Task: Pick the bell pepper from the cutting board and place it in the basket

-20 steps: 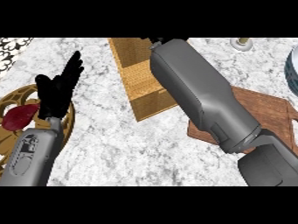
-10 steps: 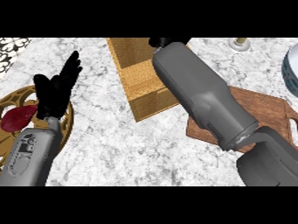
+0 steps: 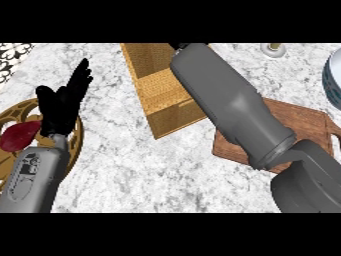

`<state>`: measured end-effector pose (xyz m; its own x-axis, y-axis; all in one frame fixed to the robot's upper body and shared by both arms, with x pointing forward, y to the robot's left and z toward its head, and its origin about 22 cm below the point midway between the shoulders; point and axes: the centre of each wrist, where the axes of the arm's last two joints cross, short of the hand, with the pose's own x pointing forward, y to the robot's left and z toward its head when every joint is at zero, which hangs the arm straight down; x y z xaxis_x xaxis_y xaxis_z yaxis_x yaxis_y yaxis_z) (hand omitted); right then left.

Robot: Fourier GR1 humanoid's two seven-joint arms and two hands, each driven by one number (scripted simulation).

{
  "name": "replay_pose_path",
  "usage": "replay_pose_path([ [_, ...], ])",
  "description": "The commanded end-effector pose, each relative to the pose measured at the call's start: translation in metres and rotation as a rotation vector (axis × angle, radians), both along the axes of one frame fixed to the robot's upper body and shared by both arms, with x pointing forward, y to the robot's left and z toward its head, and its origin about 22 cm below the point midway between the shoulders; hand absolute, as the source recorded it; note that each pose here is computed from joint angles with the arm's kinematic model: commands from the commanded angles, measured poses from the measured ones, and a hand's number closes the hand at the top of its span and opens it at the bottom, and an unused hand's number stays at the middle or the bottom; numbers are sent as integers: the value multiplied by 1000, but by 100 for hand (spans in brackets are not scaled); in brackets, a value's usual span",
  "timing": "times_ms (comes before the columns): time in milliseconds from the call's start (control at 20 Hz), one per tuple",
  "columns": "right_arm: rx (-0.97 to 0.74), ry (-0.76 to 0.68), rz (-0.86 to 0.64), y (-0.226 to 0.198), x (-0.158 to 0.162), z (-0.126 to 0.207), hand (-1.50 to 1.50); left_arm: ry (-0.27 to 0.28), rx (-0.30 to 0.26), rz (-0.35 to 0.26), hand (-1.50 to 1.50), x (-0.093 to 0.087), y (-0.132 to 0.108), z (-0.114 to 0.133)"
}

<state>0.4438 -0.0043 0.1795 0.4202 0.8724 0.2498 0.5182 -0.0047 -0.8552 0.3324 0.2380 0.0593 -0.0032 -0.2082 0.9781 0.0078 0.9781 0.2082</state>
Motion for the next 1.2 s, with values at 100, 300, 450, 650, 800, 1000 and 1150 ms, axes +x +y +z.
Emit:
replay_pose_path([
  [100,-22,178,-126,-1,1,3,150,-19,3,15,0,-3,4,3],
  [300,32,339,-139,-4,1,-4,150,-8,3,22,0,-3,2,-1],
  [450,38,374,-140,-6,1,-10,150,-9,-3,13,0,-4,-6,-1],
  [650,40,387,-120,1,-3,-5,150,1,-9,18,0,-11,16,-4],
  [800,31,351,-115,-10,-3,-31,150,3,-5,19,0,-12,9,-12],
  [1000,-7,377,-113,-4,-5,-24,150,-6,-2,46,0,-7,9,-13],
  [1150,-15,433,-137,-8,-8,-40,150,8,-13,34,0,-10,20,-9],
])
